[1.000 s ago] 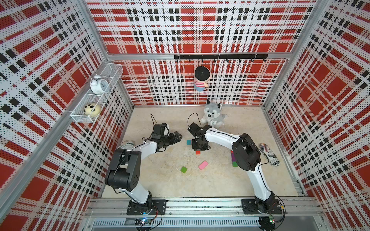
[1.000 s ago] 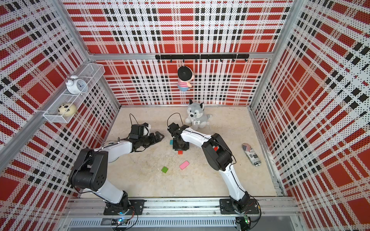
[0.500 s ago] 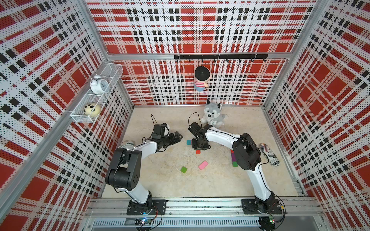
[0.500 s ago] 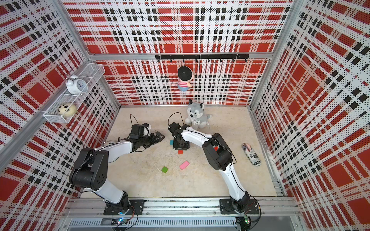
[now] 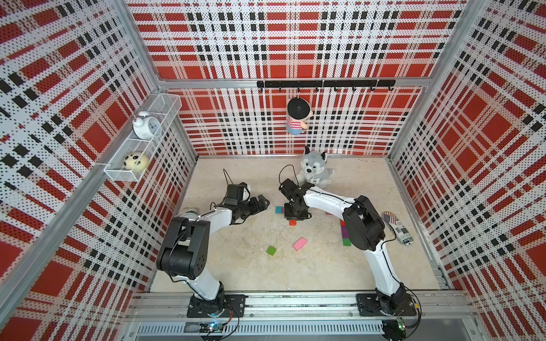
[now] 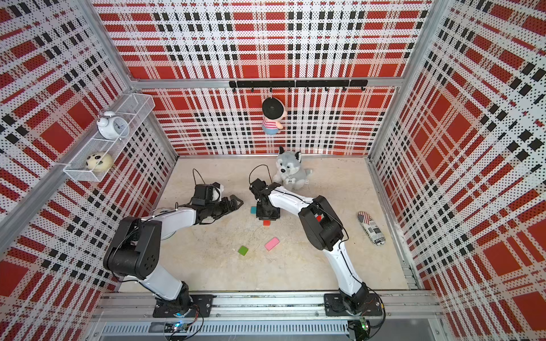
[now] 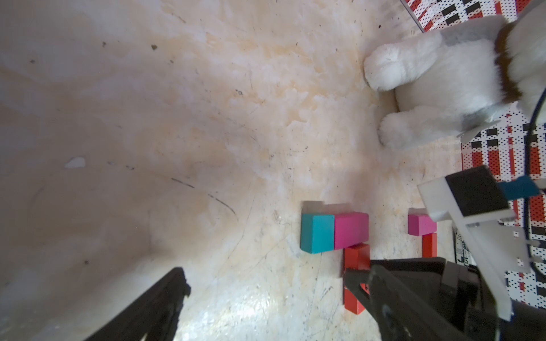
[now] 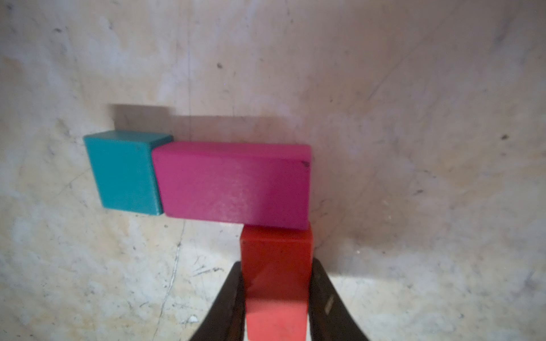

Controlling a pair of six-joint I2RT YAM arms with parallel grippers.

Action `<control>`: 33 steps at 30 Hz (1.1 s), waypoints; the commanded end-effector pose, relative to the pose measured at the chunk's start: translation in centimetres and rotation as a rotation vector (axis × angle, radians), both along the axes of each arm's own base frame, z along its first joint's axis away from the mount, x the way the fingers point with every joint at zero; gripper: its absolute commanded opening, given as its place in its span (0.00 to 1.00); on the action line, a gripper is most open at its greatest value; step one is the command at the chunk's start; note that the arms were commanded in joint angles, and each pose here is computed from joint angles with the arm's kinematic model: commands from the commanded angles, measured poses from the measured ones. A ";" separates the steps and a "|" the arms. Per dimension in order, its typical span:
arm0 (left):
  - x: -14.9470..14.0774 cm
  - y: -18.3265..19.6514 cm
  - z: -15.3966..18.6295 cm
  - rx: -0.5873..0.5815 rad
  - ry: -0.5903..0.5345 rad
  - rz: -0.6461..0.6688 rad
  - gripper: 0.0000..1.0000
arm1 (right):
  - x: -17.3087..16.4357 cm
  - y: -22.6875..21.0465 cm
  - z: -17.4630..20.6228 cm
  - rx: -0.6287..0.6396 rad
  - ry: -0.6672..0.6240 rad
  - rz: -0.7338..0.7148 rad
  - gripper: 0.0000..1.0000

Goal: Assemble the number 7 with building blocks
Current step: Assemble the building block at the center of the board.

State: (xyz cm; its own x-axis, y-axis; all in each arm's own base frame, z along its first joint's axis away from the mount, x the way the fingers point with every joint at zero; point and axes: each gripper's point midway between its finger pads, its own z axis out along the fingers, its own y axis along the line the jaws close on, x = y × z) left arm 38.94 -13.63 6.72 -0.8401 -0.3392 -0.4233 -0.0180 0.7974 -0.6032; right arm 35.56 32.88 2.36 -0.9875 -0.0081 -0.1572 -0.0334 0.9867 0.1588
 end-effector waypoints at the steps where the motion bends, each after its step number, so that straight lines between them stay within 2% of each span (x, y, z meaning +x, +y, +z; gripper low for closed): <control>1: 0.8 -0.2 0.5 -0.013 -0.022 -0.005 0.98 | 0.0 -1.3 -2.9 -0.062 0.039 -0.002 0.32; 23: 0.8 -0.1 0.5 -0.012 -0.021 -0.002 0.98 | 0.3 -1.0 -2.8 -0.063 0.039 0.002 0.44; 33: 0.6 -1.3 0.1 -0.021 -0.011 -0.022 0.98 | 1.0 -0.7 -0.1 -0.031 -0.011 -0.021 0.52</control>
State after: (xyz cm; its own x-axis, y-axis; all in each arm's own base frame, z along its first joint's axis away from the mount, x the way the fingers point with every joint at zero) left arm 38.73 -14.01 6.10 -0.8501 -0.3357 -0.4057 -0.0252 0.7955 -0.6055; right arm 36.23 33.26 2.51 -0.9861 -0.0122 -0.1659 -0.0392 0.9863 0.1602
